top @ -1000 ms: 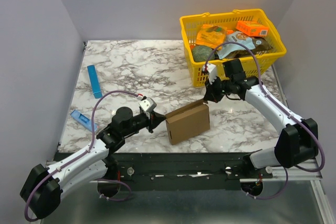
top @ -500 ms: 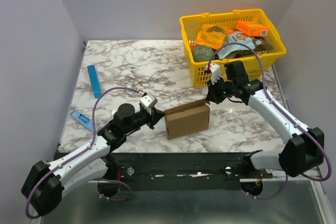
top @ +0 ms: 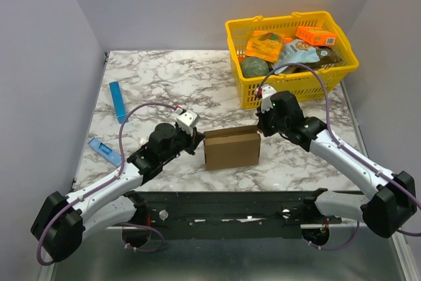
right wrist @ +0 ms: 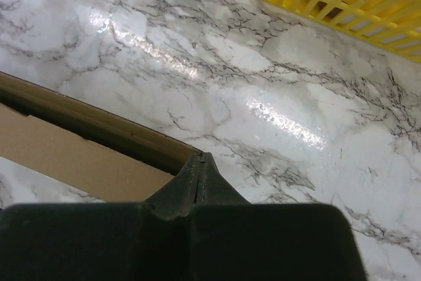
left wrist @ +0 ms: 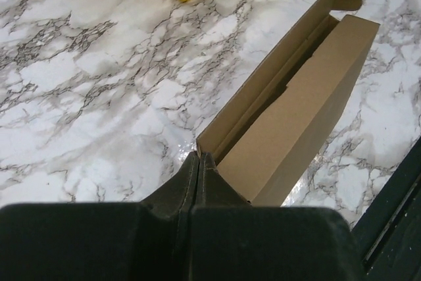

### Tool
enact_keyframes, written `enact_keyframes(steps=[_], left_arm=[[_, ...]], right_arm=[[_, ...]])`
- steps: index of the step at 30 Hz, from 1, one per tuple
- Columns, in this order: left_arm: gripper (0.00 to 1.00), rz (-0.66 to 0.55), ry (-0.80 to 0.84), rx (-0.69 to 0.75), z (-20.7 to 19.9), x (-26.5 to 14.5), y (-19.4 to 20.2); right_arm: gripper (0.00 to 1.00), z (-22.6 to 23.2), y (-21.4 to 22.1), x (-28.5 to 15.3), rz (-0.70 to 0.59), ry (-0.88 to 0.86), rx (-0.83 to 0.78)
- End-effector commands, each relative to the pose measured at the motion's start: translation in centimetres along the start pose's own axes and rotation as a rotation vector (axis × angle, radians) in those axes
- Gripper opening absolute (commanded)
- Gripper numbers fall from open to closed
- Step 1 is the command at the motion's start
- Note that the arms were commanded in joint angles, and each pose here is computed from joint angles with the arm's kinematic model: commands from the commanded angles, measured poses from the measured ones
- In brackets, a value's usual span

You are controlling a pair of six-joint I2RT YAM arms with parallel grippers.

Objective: Fold the paper box

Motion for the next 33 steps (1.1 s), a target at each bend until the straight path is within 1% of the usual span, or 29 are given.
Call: enact_keyframes(steps=[1, 5, 7, 9, 10, 12, 14, 16, 19, 24, 26, 28, 29, 30, 31, 32, 33], left_arm=[[0.00, -0.012, -0.068, -0.011, 0.4, 0.4, -1.1], [0.00, -0.038, -0.097, -0.013, 0.7, 0.6, -2.0], [0.00, -0.029, -0.098, -0.013, 0.8, 0.9, -2.2], [0.00, -0.020, -0.096, -0.022, 0.8, 1.3, -2.7], [0.00, -0.004, -0.121, -0.027, 1.0, 1.7, -2.6], [0.00, -0.007, -0.121, -0.040, 1.0, 2.0, -2.9], [0.00, -0.003, -0.118, -0.064, 0.9, 2.4, -2.7], [0.00, 0.007, -0.120, -0.135, 0.6, 2.8, -2.4], [0.00, 0.055, -0.150, -0.156, 0.5, 3.2, -2.6], [0.00, 0.088, -0.124, -0.110, 0.5, 3.6, -3.8], [0.00, 0.068, -0.095, -0.044, 0.6, 3.6, -4.0], [0.00, 0.052, -0.079, 0.006, 0.6, 3.5, -4.0], [0.00, 0.044, -0.053, 0.053, 0.6, 3.5, -3.8], [0.00, 0.045, -0.048, 0.063, 0.4, 3.5, -3.6], [0.00, 0.034, -0.030, 0.063, 0.2, 3.4, -3.5], [0.00, 0.009, 0.008, 0.071, -0.1, 3.5, -3.2], [0.00, 0.000, 0.060, 0.092, -0.8, 3.4, -3.1]], right_arm=[[0.00, 1.4, -1.0, -0.8, -0.156, 0.023, 0.084], [0.00, 1.6, -1.3, -1.7, -0.219, 0.037, 0.101], [0.00, 1.5, -1.5, -2.2, -0.257, 0.048, 0.104], [0.00, 1.4, -1.5, -2.3, -0.265, 0.058, 0.101], [0.01, 1.5, -1.5, -2.2, -0.266, 0.056, 0.097], [0.00, 1.4, -1.3, -2.1, -0.263, 0.062, 0.097], [0.00, 1.5, -1.4, -2.2, -0.274, 0.058, 0.102], [0.00, 1.6, -1.3, -2.3, -0.283, 0.060, 0.098], [0.00, 1.8, -1.2, -2.4, -0.304, 0.056, 0.089], [0.00, 1.9, -0.9, -2.3, -0.296, 0.023, 0.071], [0.01, 2.3, -0.9, -2.4, -0.286, -0.014, 0.065], [0.01, 2.5, -0.6, -2.7, -0.240, -0.064, 0.028], [0.04, 2.7, -0.6, -2.9, -0.228, -0.098, 0.005], [0.09, 3.2, -0.7, -3.3, -0.216, -0.167, -0.029], [0.17, 3.3, -0.5, -3.6, -0.197, -0.201, -0.065], [0.30, 3.3, -0.5, -3.9, -0.198, -0.228, -0.113], [0.36, 3.4, -0.5, -4.2, -0.199, -0.248, -0.136]])
Point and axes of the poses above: each gripper's point midway between its finger pads, its own x axis out along the fingers, its own z axis along the line the jaws close on, y = z × x, the point moved 10 cm from there along -x, back along the fingers, and after that the axes turned 14 degrees about x, right-handed, at the moved point
